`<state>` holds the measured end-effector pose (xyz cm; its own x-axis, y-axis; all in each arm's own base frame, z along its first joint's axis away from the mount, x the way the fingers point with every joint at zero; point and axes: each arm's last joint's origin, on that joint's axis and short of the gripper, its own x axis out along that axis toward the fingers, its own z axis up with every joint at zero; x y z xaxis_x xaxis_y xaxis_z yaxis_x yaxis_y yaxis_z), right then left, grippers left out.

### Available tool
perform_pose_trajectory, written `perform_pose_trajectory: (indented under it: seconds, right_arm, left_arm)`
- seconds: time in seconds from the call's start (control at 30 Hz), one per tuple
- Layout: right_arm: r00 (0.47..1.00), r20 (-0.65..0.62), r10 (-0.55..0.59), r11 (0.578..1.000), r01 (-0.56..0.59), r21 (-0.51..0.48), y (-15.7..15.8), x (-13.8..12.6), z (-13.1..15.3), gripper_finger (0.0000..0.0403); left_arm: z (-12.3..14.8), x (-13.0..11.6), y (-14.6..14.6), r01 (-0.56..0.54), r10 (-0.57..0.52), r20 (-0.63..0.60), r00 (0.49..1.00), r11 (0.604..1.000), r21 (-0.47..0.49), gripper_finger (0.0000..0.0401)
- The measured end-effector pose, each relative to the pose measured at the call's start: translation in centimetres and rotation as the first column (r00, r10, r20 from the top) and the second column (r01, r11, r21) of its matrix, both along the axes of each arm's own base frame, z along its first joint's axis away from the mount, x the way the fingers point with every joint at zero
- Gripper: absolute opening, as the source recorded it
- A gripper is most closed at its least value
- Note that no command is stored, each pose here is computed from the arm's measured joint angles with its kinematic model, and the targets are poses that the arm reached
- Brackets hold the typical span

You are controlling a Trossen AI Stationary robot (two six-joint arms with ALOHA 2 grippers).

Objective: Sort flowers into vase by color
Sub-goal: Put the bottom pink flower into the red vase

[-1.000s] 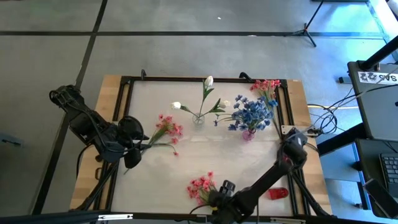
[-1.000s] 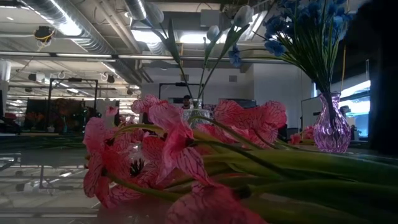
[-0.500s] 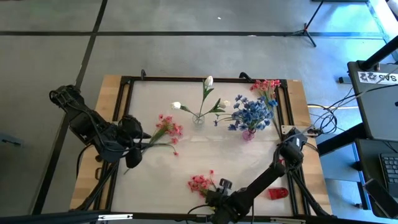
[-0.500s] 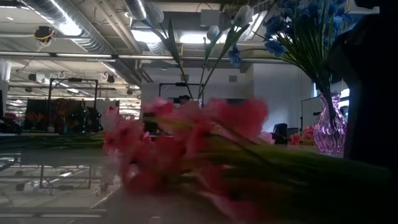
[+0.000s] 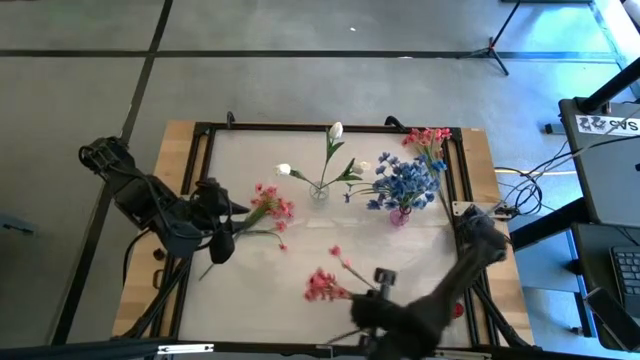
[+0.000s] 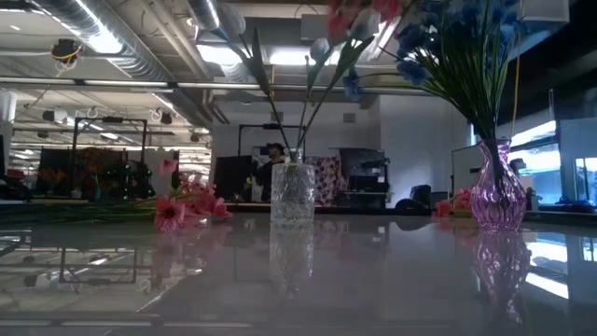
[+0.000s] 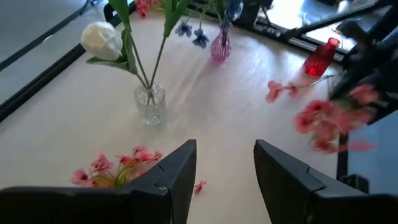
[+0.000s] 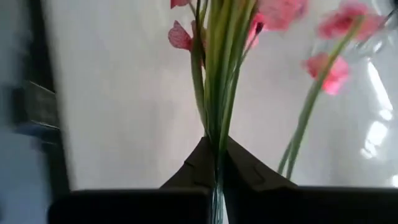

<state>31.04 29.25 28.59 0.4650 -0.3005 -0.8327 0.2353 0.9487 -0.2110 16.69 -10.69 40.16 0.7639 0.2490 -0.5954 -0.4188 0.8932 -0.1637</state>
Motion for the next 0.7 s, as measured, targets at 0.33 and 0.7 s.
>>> perform_pose_trajectory:
  seconds: [0.33, 0.7]
  right_arm:
    - [0.918, 0.393, 0.059, 0.996, -0.079, 0.034, -1.3, -8.8, 11.3, 0.0007]
    - [0.854, 0.468, 0.225, 0.966, -0.257, 0.004, -3.1, -14.7, 14.9, 0.0006]
  left_arm:
    - [0.5, 0.7, 0.0, -0.022, 0.025, 0.069, 0.997, 0.999, -0.049, 0.0156]
    - [2.1, 1.8, -0.7, 0.002, 0.025, 0.249, 0.968, 0.994, -0.107, 0.0156]
